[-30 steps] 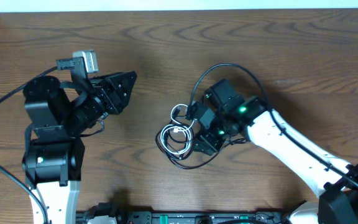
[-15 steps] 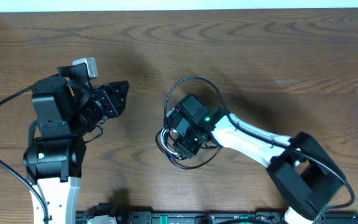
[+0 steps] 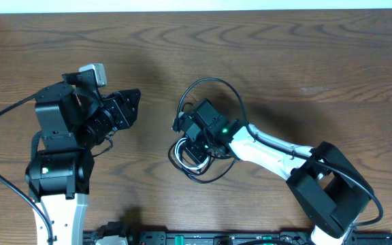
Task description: Untangle cables
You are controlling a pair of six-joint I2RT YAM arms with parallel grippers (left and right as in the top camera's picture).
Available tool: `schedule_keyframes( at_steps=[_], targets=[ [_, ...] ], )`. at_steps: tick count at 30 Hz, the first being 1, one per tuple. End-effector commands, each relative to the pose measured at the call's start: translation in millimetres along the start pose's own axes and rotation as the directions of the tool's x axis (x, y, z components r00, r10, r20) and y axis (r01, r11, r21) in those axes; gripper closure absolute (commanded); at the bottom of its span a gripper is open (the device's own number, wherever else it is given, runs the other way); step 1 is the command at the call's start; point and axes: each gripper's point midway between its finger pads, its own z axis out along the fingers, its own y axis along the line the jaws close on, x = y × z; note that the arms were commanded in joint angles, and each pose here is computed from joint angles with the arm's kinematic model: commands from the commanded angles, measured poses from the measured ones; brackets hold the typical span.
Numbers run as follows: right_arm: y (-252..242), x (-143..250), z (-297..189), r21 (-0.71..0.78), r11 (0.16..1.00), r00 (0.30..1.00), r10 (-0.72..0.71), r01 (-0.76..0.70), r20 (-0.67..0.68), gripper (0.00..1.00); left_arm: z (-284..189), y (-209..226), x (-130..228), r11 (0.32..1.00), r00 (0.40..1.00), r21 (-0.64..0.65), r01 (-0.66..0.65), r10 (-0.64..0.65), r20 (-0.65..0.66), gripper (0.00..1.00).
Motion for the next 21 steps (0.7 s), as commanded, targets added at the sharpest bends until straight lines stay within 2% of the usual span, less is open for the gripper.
schedule_keyframes(
  at_steps=[1, 6, 7, 9, 10, 13, 16, 18, 21],
  targets=[
    [0.9, -49.9, -27.0, 0.001, 0.999, 0.992, 0.044, -0.045, 0.120, 0.99, -2.1, 1.9, -3.3, 1.000, 1.000, -0.014, -0.024, 0.024, 0.012, 0.58],
    [-10.7, -131.8, -122.0, 0.085, 0.996, 0.942, 0.008, -0.039, 0.335, 0.99, -2.1, 2.6, -1.4, 1.000, 1.000, -0.016, -0.020, 0.020, 0.004, 0.58],
    [-10.2, -159.8, -172.0, 0.117, 0.993, 0.904, -0.039, -0.012, 0.426, 0.99, -2.1, 2.9, -0.2, 1.000, 1.000, -0.018, -0.018, 0.018, 0.000, 0.58],
    [-7.8, -182.1, -223.5, 0.146, 0.989, 0.854, -0.074, -0.003, 0.516, 0.99, -2.0, 3.2, 0.1, 1.000, 1.000, -0.019, -0.017, 0.017, -0.002, 0.58],
    [-5.5, -195.5, -264.8, 0.171, 0.985, 0.806, -0.098, -0.004, 0.584, 0.99, -2.1, 3.1, 0.1, 1.000, 1.000, -0.018, -0.017, 0.017, -0.002, 0.58],
    [1.2, -208.0, -338.1, 0.226, 0.974, 0.708, -0.160, 0.000, 0.688, 0.99, -2.0, 3.0, 0.4, 1.000, 1.000, -0.017, -0.017, 0.017, -0.003, 0.58],
    [4.5, -202.0, -397.2, 0.286, 0.958, 0.629, -0.214, -0.014, 0.747, 0.99, -2.0, 1.8, 0.9, 1.000, 1.000, -0.011, -0.017, 0.017, -0.006, 0.58],
    [2.6, -195.9, -410.5, 0.298, 0.954, 0.619, -0.216, -0.031, 0.755, 0.99, -2.0, 1.4, 1.8, 1.000, 1.000, -0.008, -0.015, 0.015, -0.009, 0.58],
    [-3.3, -187.1, -421.2, 0.309, 0.949, 0.621, -0.208, -0.058, 0.756, 0.99, -2.7, -16.2, 8.0, 0.995, 0.999, 0.096, -0.016, 0.020, -0.044, 0.58]
  ],
)
